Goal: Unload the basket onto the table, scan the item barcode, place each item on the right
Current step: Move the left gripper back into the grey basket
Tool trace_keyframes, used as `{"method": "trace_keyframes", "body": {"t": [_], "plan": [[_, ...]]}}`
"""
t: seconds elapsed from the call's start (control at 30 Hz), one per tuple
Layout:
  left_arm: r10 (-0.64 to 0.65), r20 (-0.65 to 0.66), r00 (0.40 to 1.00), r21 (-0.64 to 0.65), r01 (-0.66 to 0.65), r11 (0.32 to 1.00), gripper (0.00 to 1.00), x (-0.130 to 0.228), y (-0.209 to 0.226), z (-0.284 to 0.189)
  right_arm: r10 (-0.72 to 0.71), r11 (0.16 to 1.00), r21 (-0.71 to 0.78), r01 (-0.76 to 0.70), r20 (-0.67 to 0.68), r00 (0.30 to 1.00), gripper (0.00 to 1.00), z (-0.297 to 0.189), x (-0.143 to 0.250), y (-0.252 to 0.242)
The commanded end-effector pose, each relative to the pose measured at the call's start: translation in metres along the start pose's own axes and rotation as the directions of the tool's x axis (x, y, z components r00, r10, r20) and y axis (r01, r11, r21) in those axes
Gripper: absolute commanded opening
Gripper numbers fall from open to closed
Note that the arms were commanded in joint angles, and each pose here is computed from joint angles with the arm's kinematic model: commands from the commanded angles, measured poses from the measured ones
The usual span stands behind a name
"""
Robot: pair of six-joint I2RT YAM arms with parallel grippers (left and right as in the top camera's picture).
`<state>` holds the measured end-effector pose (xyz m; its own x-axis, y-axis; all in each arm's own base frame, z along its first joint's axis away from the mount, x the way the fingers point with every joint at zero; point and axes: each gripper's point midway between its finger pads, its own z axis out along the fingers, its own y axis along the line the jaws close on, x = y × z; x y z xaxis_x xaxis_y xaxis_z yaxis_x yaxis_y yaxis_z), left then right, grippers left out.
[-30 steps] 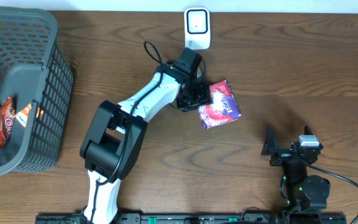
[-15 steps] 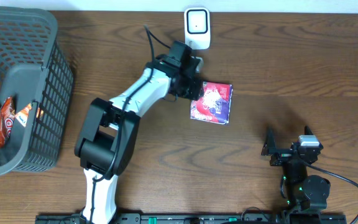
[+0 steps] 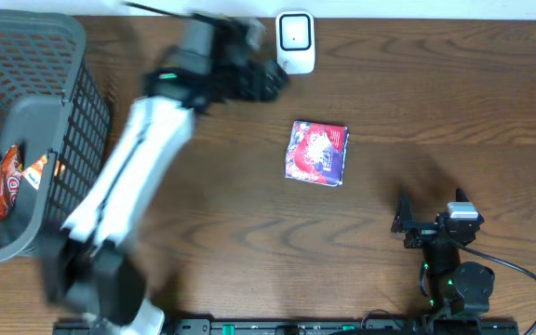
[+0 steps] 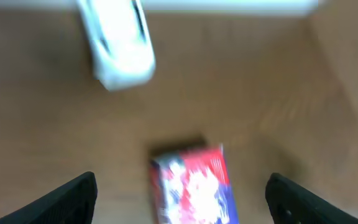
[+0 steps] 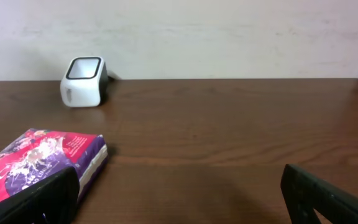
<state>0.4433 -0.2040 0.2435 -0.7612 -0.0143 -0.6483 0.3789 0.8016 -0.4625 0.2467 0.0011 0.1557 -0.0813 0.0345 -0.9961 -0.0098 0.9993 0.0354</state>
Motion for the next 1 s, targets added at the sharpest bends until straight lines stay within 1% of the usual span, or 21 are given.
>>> {"method": "trace_keyframes", "body": {"t": [0.0, 0.07, 0.1, 0.17, 0.2, 0.23, 0.27, 0.3, 0.33, 0.37, 0.4, 0.47, 0.5, 0.57, 0.63, 0.8, 0.9, 0.97], "plan": [[0.040, 0.323, 0.945, -0.297, 0.061, 0.953, 0.87, -0.068, 0.046, -0.129, 0.007, 1.000, 0.003, -0.007, -0.002, 1.000, 0.99, 0.000, 0.001, -0.001], [0.037, 0.452, 0.891, -0.450, 0.192, 0.872, 0.87, -0.078, 0.085, -0.197, 0.007, 1.000, 0.003, -0.007, -0.001, 1.000, 0.99, 0.000, 0.001, -0.001], [0.023, 0.501, 0.865, -0.499, 0.267, 0.824, 0.88, -0.078, 0.103, -0.223, 0.007, 1.000, 0.003, -0.007, -0.002, 1.000, 0.99, 0.000, 0.001, -0.001], [-0.021, 0.614, 0.789, -0.569, 0.461, 0.681, 0.88, -0.067, 0.146, -0.281, 0.007, 1.000, 0.003, -0.007, -0.001, 1.000, 0.99, 0.000, 0.001, -0.001], [-0.053, 0.664, 0.746, -0.577, 0.557, 0.597, 0.88, -0.056, 0.169, -0.306, 0.007, 1.000, 0.003, -0.007, -0.002, 1.000, 0.99, 0.000, 0.001, -0.001], [-0.075, 0.689, 0.721, -0.575, 0.606, 0.549, 0.88, -0.048, 0.181, -0.319, 0.007, 1.000, 0.003, -0.007, -0.002, 1.000, 0.99, 0.000, 0.001, -0.001], [-0.126, 0.727, 0.675, -0.559, 0.688, 0.464, 0.88, -0.029, 0.204, -0.338, 0.007, 1.000, 0.003, -0.007, -0.001, 1.000, 0.99, 0.000, 0.001, -0.001], [-0.170, 0.755, 0.633, -0.535, 0.745, 0.399, 0.88, -0.015, 0.220, -0.348, 0.007, 1.000, 0.003, -0.007, -0.001, 1.000, 0.99, 0.000, 0.001, -0.001], [-0.202, 0.776, 0.597, -0.511, 0.784, 0.352, 0.88, -0.005, 0.229, -0.353, 0.007, 1.000, 0.003, -0.007, -0.002, 1.000, 0.99, 0.000, 0.001, -0.001], [-0.264, 0.818, 0.511, -0.453, 0.855, 0.252, 0.88, 0.017, 0.246, -0.362, 0.007, 1.000, 0.003, -0.007, -0.001, 1.000, 0.99, 0.000, 0.001, -0.001], [-0.310, 0.847, 0.433, -0.400, 0.901, 0.166, 0.88, 0.035, 0.261, -0.365, 0.007, 1.000, 0.003, -0.007, -0.002, 1.000, 0.99, 0.000, 0.001, -0.001], [-0.341, 0.861, 0.377, -0.366, 0.925, 0.099, 0.88, 0.049, 0.274, -0.364, 0.007, 1.000, 0.003, -0.007, -0.002, 1.000, 0.99, 0.000, 0.001, -0.001], [-0.361, 0.856, 0.370, -0.373, 0.926, 0.065, 0.88, 0.057, 0.285, -0.359, 0.007, 1.000, 0.003, -0.007, -0.002, 1.000, 0.99, 0.000, 0.001, -0.001], [-0.392, 0.841, 0.373, -0.393, 0.919, 0.032, 0.88, 0.066, 0.298, -0.348, 0.007, 1.000, 0.003, -0.007, -0.001, 1.000, 0.99, 0.000, 0.001, -0.001], [-0.443, 0.812, 0.380, -0.427, 0.904, -0.008, 0.88, 0.078, 0.318, -0.328, 0.007, 1.000, 0.003, -0.007, -0.001, 1.000, 0.99, 0.000, 0.001, -0.001], [-0.529, 0.753, 0.392, -0.494, 0.867, -0.061, 0.88, 0.100, 0.347, -0.289, 0.007, 1.000, 0.003, -0.007, -0.002, 1.000, 0.99, 0.000, 0.001, -0.001], [-0.578, 0.734, 0.357, -0.511, 0.851, -0.123, 0.88, 0.120, 0.367, -0.267, 0.007, 1.000, 0.003, -0.007, -0.002, 1.000, 0.99, 0.000, 0.001, -0.001], [-0.593, 0.726, 0.349, -0.520, 0.843, -0.140, 0.88, 0.127, 0.376, -0.257, 0.007, 1.000, 0.003, -0.007, -0.001, 1.000, 0.99, 0.000, 0.001, -0.001]]}}
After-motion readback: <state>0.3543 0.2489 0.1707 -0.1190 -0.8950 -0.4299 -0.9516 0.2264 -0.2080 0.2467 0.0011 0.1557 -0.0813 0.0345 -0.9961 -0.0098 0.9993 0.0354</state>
